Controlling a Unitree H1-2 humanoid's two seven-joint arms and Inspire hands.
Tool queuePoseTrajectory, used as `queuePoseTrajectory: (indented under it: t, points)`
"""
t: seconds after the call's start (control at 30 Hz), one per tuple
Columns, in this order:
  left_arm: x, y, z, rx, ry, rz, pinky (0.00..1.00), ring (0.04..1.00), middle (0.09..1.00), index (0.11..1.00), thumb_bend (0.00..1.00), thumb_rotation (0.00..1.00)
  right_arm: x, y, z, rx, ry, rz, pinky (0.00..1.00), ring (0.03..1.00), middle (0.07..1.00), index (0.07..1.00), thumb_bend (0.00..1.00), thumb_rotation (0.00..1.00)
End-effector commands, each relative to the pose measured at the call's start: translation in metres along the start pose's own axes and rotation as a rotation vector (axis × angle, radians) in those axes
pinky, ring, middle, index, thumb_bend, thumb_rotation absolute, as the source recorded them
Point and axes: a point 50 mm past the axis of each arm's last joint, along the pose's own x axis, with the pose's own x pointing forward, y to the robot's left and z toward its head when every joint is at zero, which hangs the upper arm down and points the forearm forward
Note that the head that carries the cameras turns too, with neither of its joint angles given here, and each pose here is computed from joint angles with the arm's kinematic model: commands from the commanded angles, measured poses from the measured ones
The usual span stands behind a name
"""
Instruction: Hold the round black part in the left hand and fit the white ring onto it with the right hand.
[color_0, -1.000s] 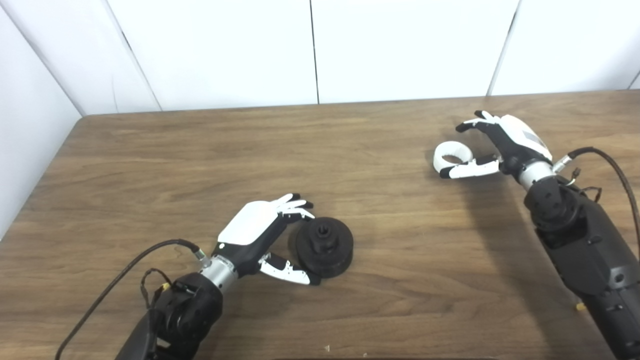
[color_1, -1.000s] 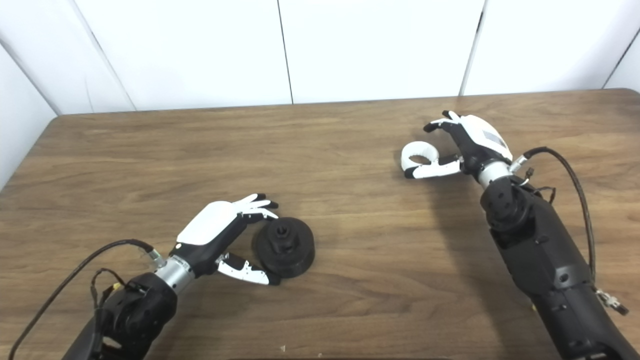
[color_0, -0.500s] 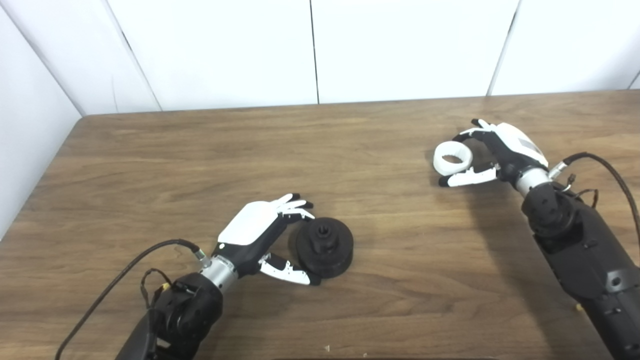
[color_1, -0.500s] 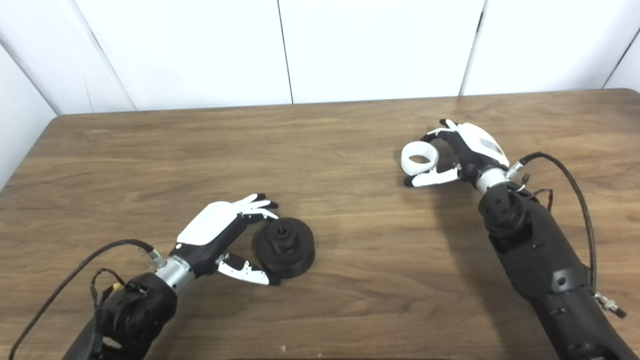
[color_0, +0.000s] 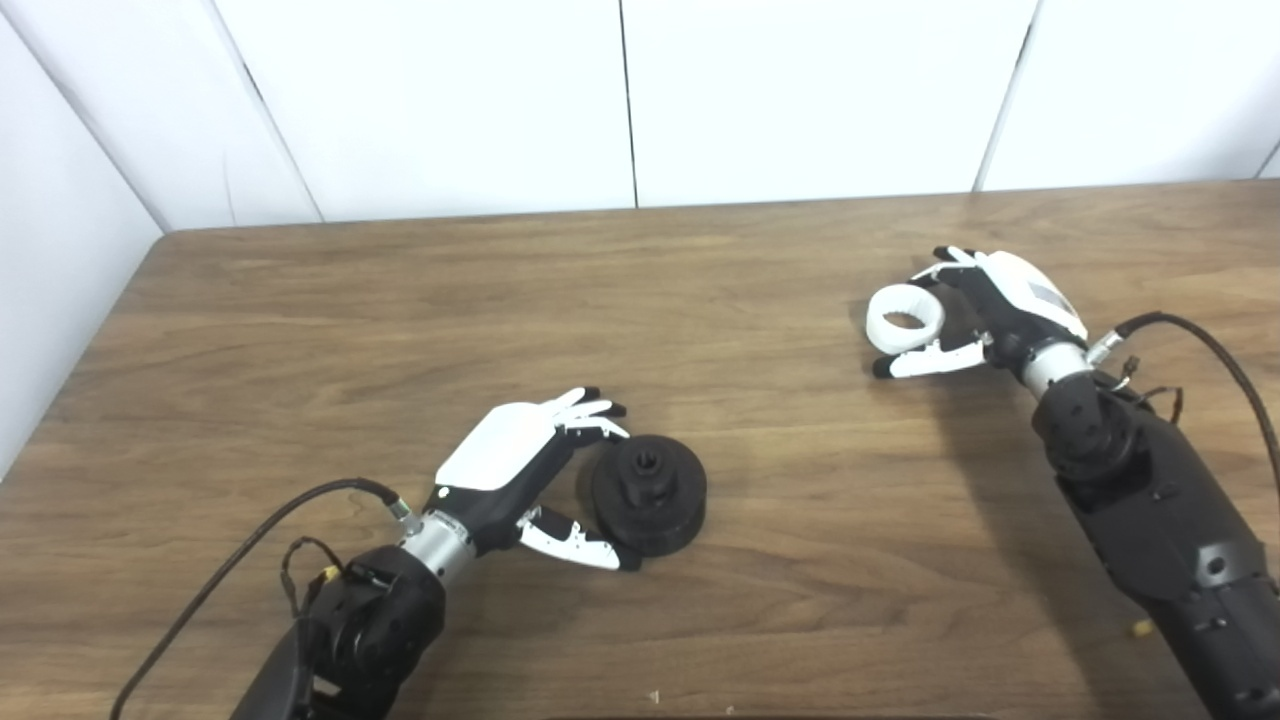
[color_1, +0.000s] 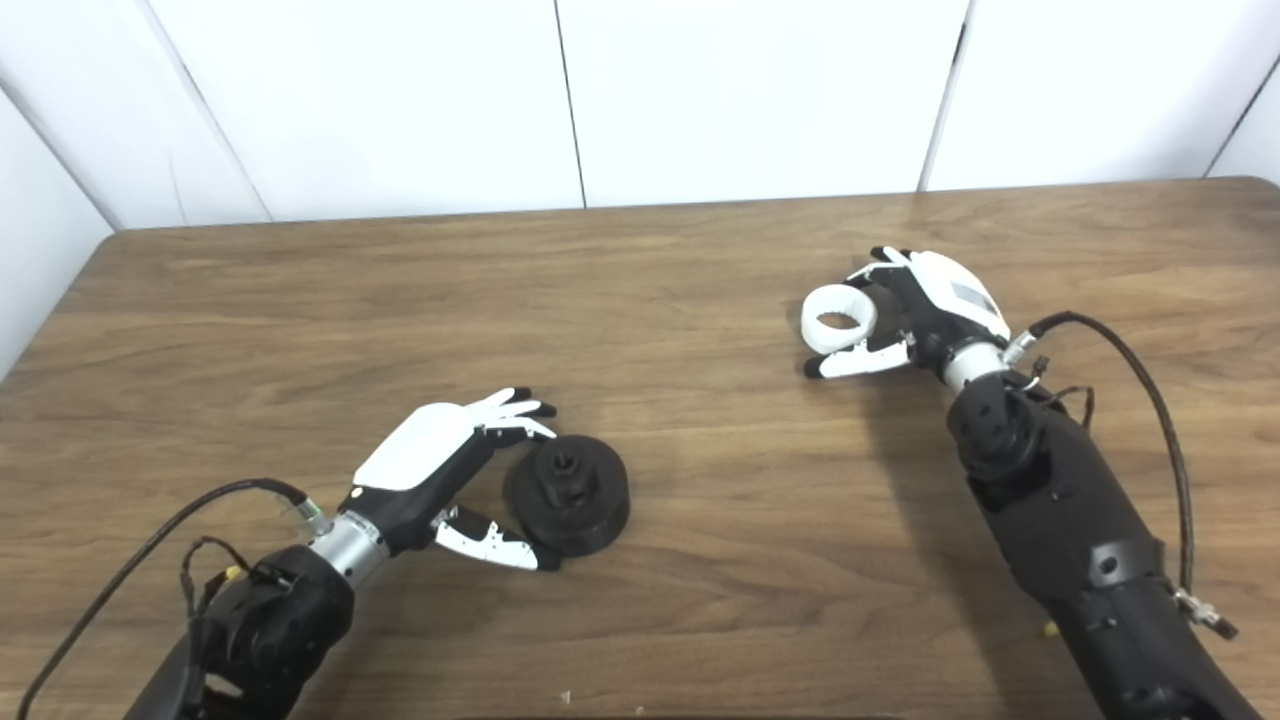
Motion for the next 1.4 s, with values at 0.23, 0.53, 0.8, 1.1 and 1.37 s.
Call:
queuePoseTrajectory:
  t: [0.23, 0.53, 0.8, 1.1, 1.37]
  points:
    - [0.001, 0.001, 0.002, 0.003, -0.009, -0.004, 0.91, 0.96, 0.891, 0.619, 0.72, 0.4, 0.005, -0.02, 0.012, 0.019, -0.075, -0.114, 1.0, 1.0, 0.941, 0.642, 0.8, 0.28]
    - [0.001, 0.0, 0.002, 0.0, -0.009, -0.006, 0.91, 0.965, 0.894, 0.618, 0.72, 0.41, 0.004, -0.021, 0.011, 0.049, -0.096, -0.141, 1.0, 1.0, 0.924, 0.525, 0.58, 0.17]
    - [0.001, -0.001, 0.002, -0.001, -0.008, -0.003, 0.9, 0.962, 0.891, 0.616, 0.72, 0.41, 0.003, -0.02, 0.011, 0.073, -0.115, -0.163, 0.98, 0.99, 0.902, 0.49, 0.52, 0.14]
    - [0.002, -0.002, 0.003, -0.001, -0.012, 0.0, 0.91, 0.962, 0.892, 0.616, 0.72, 0.43, 0.002, -0.02, 0.01, 0.079, -0.12, -0.176, 0.97, 0.979, 0.889, 0.488, 0.52, 0.14]
    - [0.003, -0.003, 0.003, -0.004, -0.009, -0.003, 0.91, 0.961, 0.89, 0.619, 0.72, 0.43, -0.012, -0.031, 0.032, 0.096, -0.177, -0.147, 0.93, 0.962, 0.885, 0.489, 0.52, 0.15]
